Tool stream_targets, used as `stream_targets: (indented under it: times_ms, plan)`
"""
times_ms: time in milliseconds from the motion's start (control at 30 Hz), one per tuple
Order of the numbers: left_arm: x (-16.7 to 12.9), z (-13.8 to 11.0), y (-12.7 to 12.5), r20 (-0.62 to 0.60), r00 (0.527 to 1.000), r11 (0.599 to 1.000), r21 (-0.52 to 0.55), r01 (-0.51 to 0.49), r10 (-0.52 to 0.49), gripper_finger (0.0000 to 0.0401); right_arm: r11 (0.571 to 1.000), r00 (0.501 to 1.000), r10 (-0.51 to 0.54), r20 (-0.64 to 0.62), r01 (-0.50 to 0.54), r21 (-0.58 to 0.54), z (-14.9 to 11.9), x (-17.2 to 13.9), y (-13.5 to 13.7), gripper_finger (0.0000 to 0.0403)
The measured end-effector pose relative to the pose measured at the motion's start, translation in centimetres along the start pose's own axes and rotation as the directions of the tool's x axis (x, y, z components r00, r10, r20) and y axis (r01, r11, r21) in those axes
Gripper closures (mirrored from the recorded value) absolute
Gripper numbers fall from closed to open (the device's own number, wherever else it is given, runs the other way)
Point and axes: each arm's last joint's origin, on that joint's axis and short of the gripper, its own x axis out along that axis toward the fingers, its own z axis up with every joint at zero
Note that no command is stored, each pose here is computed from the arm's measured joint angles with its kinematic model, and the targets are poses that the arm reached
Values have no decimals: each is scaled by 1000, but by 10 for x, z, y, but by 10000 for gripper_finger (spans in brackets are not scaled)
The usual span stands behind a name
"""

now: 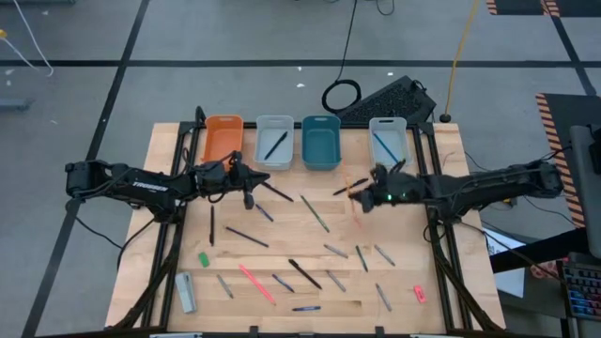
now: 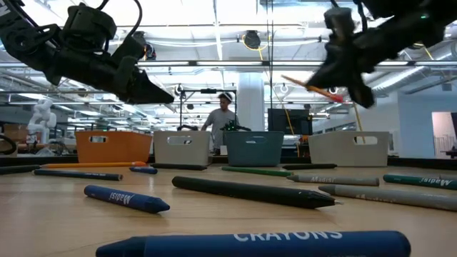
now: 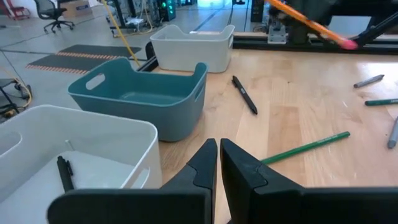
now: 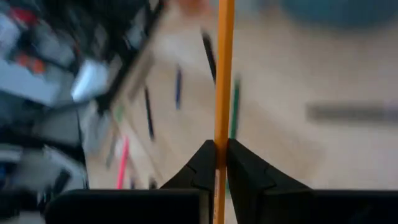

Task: Sort crayons/erasers/pens/pencils in bins
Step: Put the orange pencil into the blue bin

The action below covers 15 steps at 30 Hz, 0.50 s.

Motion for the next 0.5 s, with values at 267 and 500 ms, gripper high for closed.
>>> stream_targets:
  times_ms: [267,500]
  plan:
    - [0,3,0,36,999,1000,12,-2,2,375,995,972,-37,232,57,-79,56,1,-16,381]
    - [0,4,0,38,999,1000,17,-3,2,375,977,963,-16,268,73,-202,102,12,-2,381]
